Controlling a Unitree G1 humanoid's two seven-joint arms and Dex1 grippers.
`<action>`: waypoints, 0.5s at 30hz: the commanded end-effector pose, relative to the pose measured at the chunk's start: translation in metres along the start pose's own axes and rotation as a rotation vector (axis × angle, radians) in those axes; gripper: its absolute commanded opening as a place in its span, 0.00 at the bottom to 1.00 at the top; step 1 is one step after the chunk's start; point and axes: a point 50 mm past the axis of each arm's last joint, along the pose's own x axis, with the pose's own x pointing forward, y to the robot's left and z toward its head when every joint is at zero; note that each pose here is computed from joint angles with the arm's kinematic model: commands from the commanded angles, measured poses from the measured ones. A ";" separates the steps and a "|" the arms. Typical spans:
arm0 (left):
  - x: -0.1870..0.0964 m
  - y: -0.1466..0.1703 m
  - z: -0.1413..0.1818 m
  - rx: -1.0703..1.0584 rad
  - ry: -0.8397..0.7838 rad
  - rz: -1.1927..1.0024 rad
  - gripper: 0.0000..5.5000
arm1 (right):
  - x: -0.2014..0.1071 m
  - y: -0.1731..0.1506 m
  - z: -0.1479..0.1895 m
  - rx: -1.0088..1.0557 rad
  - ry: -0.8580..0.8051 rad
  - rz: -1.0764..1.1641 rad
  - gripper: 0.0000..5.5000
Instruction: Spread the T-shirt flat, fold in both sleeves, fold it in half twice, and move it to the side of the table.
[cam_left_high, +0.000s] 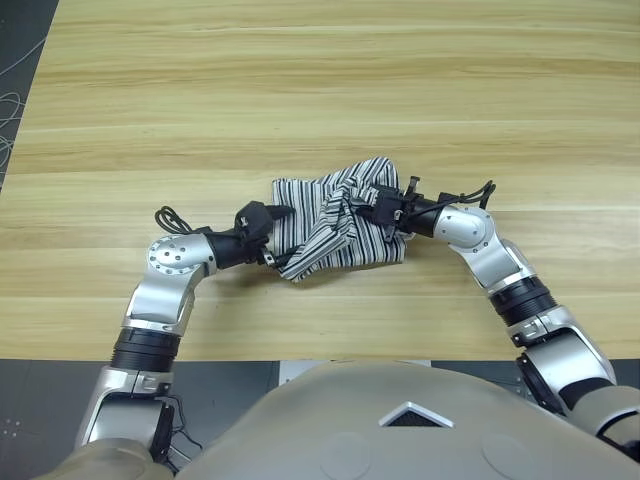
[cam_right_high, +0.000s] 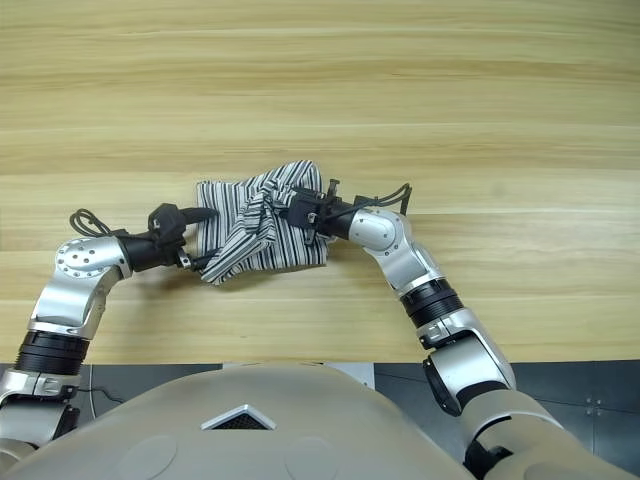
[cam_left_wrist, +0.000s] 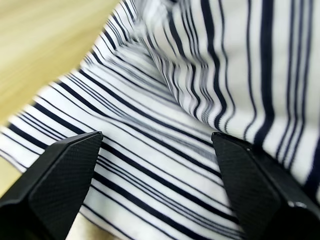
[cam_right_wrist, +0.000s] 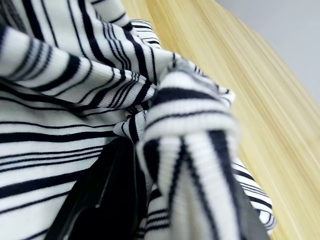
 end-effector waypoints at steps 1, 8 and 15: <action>-0.010 0.005 0.033 -0.009 -0.149 0.009 0.74 | -0.006 0.028 -0.024 0.000 0.130 0.119 0.28; -0.036 0.028 0.095 -0.104 -0.458 0.125 0.74 | -0.007 0.040 -0.030 -0.001 0.166 0.167 0.28; -0.030 -0.009 0.088 -0.129 -0.377 -0.023 0.74 | -0.008 0.038 -0.033 -0.005 0.191 0.151 0.28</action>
